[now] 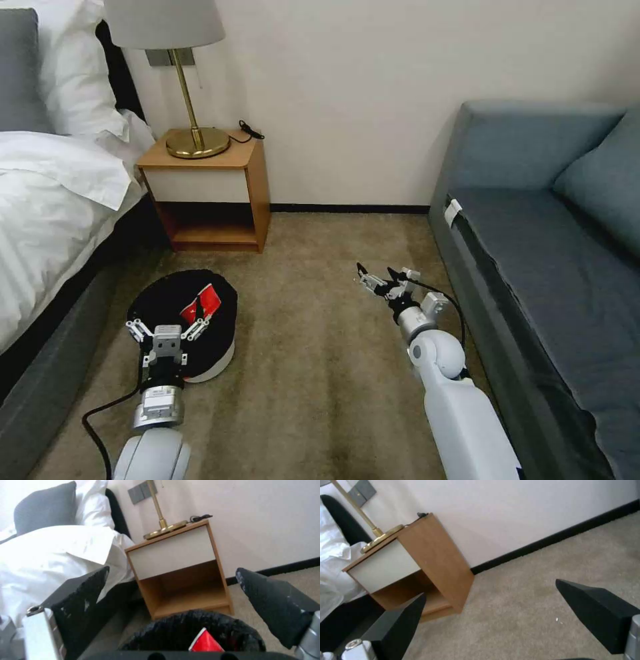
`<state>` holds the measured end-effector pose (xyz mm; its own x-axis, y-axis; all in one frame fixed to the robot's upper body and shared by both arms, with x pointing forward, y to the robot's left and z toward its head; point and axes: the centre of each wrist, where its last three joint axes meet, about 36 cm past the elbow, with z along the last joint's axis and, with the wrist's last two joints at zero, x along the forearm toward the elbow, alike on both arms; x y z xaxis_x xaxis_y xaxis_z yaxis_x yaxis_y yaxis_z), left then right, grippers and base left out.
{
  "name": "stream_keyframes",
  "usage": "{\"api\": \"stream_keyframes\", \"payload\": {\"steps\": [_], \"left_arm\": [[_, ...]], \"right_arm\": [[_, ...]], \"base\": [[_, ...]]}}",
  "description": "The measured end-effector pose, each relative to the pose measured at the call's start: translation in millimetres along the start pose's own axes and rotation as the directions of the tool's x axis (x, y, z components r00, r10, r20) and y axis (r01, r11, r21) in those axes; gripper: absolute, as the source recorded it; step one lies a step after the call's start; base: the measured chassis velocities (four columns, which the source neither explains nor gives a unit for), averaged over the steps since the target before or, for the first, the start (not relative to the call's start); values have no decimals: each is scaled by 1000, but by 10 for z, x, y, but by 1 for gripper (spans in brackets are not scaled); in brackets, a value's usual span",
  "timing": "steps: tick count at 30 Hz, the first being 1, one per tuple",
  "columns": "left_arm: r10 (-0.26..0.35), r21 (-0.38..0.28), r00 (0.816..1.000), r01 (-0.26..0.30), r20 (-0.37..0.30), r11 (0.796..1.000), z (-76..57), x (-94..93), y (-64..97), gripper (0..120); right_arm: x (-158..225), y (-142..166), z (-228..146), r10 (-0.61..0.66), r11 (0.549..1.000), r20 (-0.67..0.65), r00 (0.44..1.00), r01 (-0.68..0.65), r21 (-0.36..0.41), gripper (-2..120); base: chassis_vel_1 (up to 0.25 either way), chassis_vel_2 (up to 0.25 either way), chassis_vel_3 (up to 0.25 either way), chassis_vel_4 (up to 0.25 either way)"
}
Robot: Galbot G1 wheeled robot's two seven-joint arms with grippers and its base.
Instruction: Pick up the trash bin, then pick up the garbage on the floor and place it into the trash bin.
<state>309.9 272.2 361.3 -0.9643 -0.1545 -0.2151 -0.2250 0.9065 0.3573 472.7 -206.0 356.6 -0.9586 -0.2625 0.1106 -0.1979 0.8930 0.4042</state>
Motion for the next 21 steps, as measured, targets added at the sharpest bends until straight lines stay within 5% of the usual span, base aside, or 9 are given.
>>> {"api": "stream_keyframes", "payload": {"steps": [21], "left_arm": [[-8,2,1000,8,-3,1000,4,-6,-10,100]], "right_arm": [[-4,14,-3,1,1000,2,1000,-1,-1,100]], "base": [[0,0,0,0]]}}
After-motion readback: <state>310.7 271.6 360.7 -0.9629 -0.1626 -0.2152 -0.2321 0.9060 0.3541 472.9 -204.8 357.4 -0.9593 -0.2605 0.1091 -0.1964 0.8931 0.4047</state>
